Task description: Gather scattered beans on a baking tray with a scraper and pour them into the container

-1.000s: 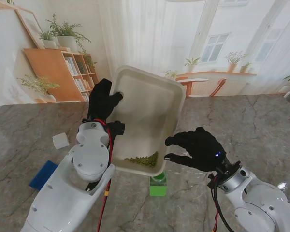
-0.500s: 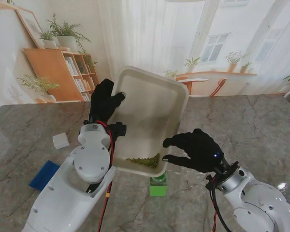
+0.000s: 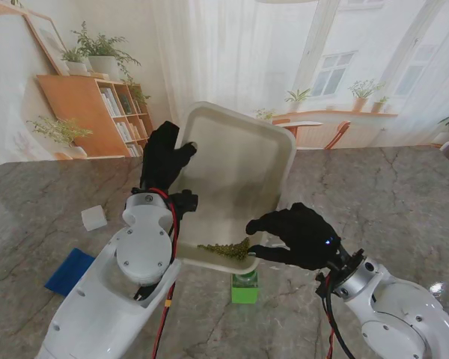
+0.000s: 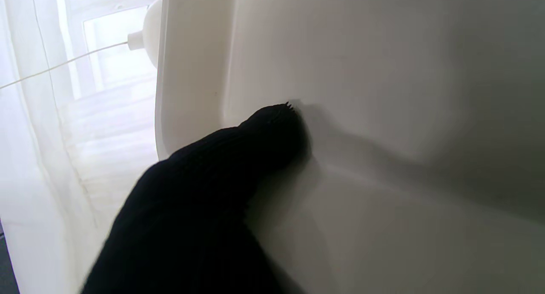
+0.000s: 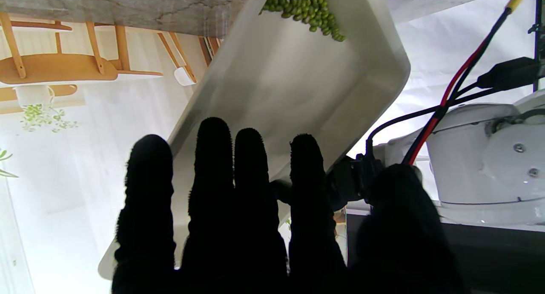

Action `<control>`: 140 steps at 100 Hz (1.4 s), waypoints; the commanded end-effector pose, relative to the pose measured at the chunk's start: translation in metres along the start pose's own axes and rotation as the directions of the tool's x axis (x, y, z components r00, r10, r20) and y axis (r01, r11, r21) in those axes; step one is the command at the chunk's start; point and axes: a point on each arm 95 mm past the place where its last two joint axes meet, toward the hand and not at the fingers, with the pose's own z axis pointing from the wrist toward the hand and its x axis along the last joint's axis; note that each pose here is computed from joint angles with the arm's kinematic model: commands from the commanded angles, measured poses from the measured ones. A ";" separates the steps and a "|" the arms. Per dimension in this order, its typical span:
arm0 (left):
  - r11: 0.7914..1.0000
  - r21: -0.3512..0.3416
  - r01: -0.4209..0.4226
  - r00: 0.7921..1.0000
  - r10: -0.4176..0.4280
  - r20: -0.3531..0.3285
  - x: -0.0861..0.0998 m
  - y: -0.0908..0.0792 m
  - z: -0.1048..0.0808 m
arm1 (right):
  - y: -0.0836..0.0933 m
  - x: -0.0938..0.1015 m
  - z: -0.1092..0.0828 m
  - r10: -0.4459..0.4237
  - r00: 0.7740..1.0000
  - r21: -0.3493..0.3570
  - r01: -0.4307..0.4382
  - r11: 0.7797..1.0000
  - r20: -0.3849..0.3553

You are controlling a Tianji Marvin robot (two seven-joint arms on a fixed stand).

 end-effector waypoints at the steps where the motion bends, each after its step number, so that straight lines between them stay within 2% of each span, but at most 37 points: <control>1: 1.000 0.000 0.005 1.000 -0.005 -0.019 0.004 0.001 0.001 | -0.001 0.000 0.001 0.004 1.000 0.016 -0.004 1.000 -0.009; 41: 1.000 -0.030 -0.006 0.999 0.005 -0.044 0.004 0.001 0.001 | -0.004 0.002 0.004 0.029 0.999 0.026 -0.028 0.999 -0.020; 110: 0.998 -0.064 0.025 0.996 -0.030 -0.088 0.009 0.007 0.002 | -0.005 0.001 0.005 0.027 0.999 0.037 -0.027 0.999 -0.020; 140: 0.997 -0.082 0.002 0.995 -0.010 -0.099 0.011 0.010 0.003 | -0.009 -0.001 0.007 0.032 0.999 0.044 -0.031 0.999 -0.019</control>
